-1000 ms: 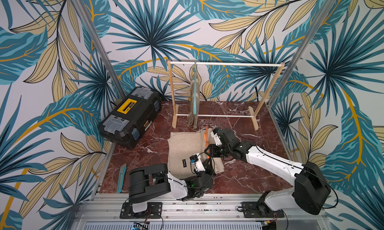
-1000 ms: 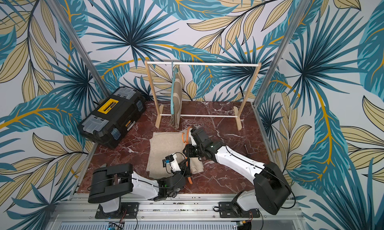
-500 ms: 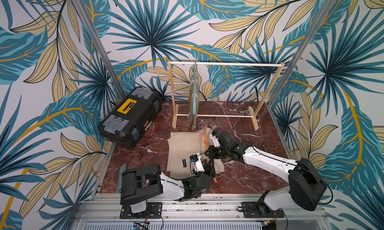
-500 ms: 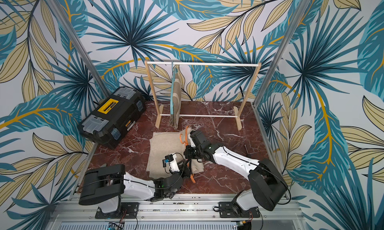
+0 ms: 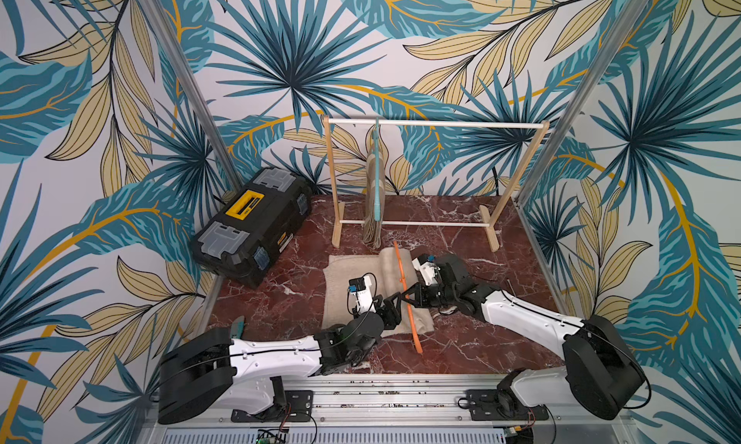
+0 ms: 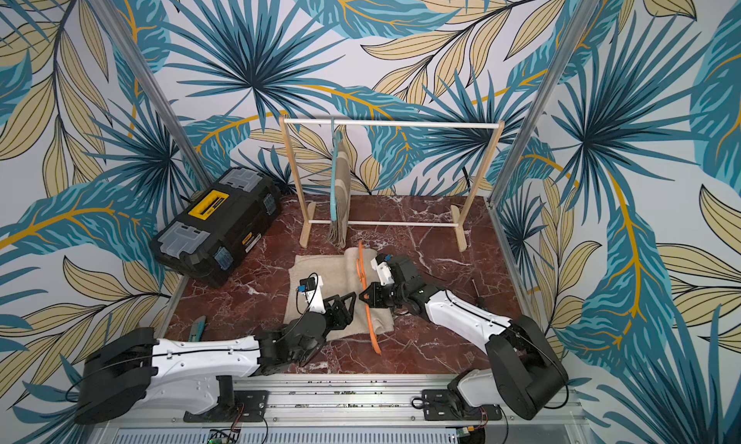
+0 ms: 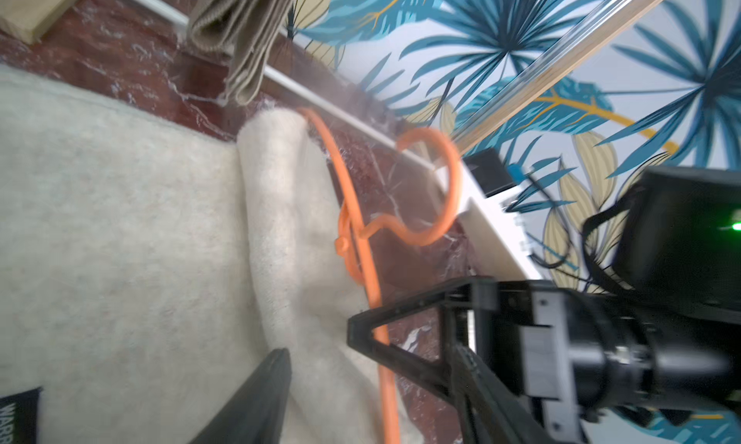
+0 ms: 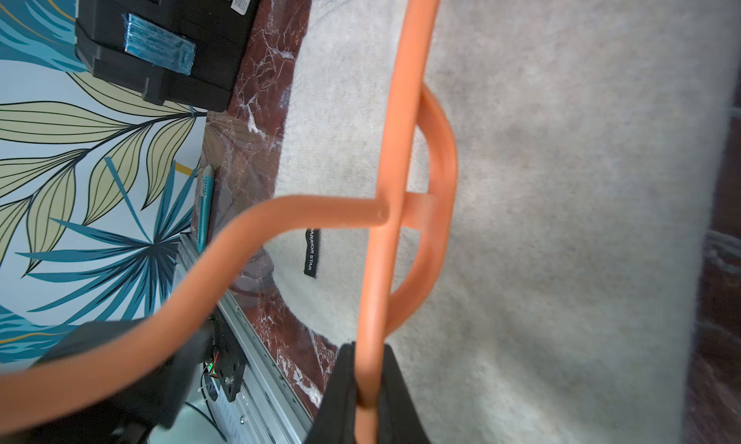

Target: Hang the scarf on the hanger

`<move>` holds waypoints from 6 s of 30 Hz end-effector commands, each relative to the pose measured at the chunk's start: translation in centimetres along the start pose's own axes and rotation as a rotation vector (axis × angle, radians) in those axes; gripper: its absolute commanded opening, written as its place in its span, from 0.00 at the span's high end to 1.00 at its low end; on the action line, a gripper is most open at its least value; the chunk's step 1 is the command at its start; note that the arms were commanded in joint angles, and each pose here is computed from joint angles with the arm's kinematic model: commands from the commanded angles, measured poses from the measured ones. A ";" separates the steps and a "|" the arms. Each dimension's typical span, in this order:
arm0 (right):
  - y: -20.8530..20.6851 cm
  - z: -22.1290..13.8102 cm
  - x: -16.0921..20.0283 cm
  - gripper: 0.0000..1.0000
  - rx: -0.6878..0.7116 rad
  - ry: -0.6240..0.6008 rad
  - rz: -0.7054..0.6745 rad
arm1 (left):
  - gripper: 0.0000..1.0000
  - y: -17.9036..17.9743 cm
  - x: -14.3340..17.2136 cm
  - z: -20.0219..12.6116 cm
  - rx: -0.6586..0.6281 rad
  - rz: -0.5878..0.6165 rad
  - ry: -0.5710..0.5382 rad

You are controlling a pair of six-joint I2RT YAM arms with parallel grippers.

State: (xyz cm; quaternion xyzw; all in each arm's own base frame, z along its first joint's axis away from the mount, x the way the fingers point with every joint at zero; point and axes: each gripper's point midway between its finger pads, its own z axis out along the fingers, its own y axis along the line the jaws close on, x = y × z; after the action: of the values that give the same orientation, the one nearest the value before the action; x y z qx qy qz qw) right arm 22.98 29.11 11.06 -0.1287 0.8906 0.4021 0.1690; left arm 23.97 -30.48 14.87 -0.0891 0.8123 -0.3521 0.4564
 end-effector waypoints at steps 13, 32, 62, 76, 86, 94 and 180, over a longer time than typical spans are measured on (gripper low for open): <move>1.5 -1.8 -1.3 1.00 -0.107 -0.051 -0.037 | 0.34 2.1 2.3 6.3 0.019 -0.095 0.123; 0.7 -1.7 -1.4 1.00 -0.117 -0.060 -0.013 | 1.00 2.5 1.9 8.1 0.132 -0.278 0.122; -0.6 1.5 -0.2 1.00 -0.244 -0.066 0.227 | 1.00 16.2 -5.4 -2.8 -0.108 -0.178 0.432; -0.5 1.6 0.8 1.00 -0.201 0.018 0.153 | 1.00 19.3 -9.1 -4.9 -0.177 -0.190 0.382; 1.3 1.1 -1.5 1.00 -0.227 -0.020 0.104 | 0.45 19.5 -5.8 -2.3 -0.167 -0.183 0.424; 4.2 -1.0 -3.8 1.00 -0.236 -0.027 0.068 | 0.12 17.4 -7.8 -4.5 -0.197 -0.162 0.283; 21.7 -22.5 -18.3 1.00 -0.323 -0.260 -0.097 | 0.07 -5.3 -10.7 0.4 0.628 -0.654 -0.181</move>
State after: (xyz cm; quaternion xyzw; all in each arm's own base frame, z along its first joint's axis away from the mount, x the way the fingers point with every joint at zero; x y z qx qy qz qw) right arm 28.44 28.07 44.21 -0.1150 0.8045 0.5285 0.2453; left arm 29.80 -30.21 22.17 -0.2252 0.6009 -0.6651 0.3820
